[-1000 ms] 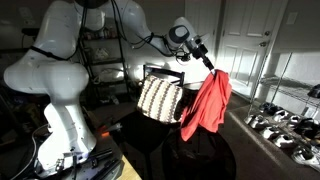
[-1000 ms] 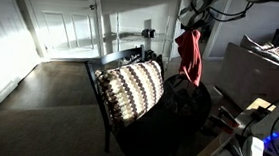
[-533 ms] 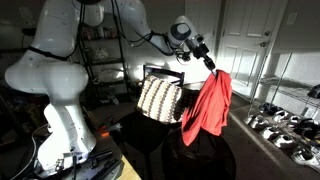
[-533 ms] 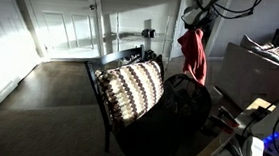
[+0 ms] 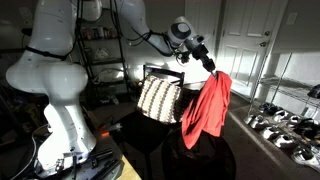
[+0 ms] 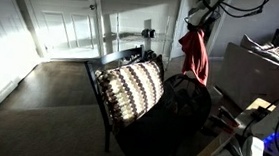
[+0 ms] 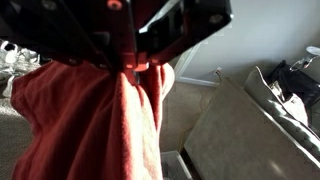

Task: Put the red shirt in the laundry basket

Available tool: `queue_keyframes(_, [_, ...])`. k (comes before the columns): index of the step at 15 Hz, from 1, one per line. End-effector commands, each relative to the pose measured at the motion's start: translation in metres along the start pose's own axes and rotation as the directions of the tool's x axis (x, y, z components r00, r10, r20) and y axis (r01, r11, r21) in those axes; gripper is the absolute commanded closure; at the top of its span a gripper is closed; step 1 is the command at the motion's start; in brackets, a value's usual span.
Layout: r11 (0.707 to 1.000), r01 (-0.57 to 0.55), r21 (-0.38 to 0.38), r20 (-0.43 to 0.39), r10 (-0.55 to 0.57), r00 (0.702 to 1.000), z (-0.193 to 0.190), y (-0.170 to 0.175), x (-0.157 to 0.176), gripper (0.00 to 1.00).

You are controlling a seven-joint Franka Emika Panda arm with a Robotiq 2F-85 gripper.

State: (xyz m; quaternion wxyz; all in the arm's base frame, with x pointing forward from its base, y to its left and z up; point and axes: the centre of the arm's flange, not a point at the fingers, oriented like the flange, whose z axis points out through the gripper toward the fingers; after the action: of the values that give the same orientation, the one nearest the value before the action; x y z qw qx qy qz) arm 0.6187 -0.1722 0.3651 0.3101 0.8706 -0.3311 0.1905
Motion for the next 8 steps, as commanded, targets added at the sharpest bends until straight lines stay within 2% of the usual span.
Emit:
queue_keyframes(1, [0.998,0.059,0.006,0.028,-0.06,0.998,-0.005,0.021,-0.009,0.98])
queue_keyframes(5, [0.993,0.122,0.006,0.035,-0.122,0.992,-0.003,0.03,-0.019,0.98])
queue_keyframes(8, [0.984,0.174,0.039,0.029,-0.176,0.984,-0.006,0.033,-0.029,0.98])
